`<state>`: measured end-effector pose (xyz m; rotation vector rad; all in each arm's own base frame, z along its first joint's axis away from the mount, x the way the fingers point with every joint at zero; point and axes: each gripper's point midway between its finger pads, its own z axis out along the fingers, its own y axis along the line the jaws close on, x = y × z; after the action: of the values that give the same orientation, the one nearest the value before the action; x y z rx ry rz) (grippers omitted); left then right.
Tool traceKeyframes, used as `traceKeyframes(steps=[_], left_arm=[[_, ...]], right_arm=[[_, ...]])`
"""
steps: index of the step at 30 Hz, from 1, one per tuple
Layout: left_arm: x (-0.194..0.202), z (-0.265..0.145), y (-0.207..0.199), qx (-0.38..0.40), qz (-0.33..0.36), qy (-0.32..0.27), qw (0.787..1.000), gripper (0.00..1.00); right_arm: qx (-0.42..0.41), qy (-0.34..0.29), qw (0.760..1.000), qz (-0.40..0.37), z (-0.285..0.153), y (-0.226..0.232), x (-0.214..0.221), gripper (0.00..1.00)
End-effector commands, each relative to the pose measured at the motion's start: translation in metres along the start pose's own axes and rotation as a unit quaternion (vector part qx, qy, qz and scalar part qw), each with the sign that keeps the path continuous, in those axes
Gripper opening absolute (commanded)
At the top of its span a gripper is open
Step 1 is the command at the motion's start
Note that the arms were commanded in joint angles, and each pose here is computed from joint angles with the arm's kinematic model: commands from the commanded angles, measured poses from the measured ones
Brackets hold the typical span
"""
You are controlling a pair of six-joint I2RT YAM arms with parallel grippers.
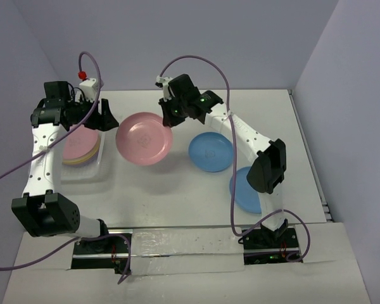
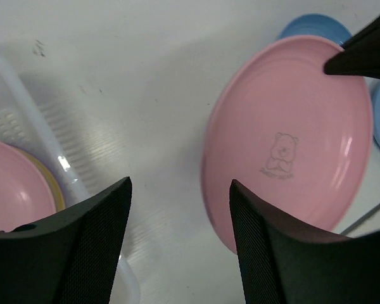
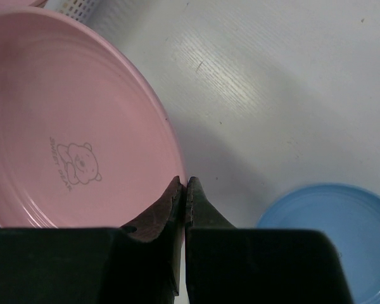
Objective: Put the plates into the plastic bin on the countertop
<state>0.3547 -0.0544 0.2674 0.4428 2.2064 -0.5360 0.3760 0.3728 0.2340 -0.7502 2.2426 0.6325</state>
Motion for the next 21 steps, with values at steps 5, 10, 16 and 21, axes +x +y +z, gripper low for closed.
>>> traceKeyframes(steps=[5,10,16,21], left_arm=[[0.014,0.014,-0.027,0.038,0.022,0.019,0.999,0.64],[0.018,0.022,-0.018,0.011,0.021,0.025,0.999,0.6],[0.022,0.027,-0.012,-0.004,0.014,0.03,0.999,0.35],[0.023,0.027,-0.015,0.002,0.005,0.026,1.0,0.0]], right_arm=[[-0.007,-0.044,0.999,-0.008,-0.014,0.008,-0.032,0.0],[-0.022,-0.049,0.999,-0.009,-0.022,0.015,-0.034,0.0],[-0.025,-0.053,0.998,-0.008,-0.027,0.016,-0.034,0.0],[-0.022,-0.051,0.998,-0.004,-0.027,0.016,-0.033,0.03]])
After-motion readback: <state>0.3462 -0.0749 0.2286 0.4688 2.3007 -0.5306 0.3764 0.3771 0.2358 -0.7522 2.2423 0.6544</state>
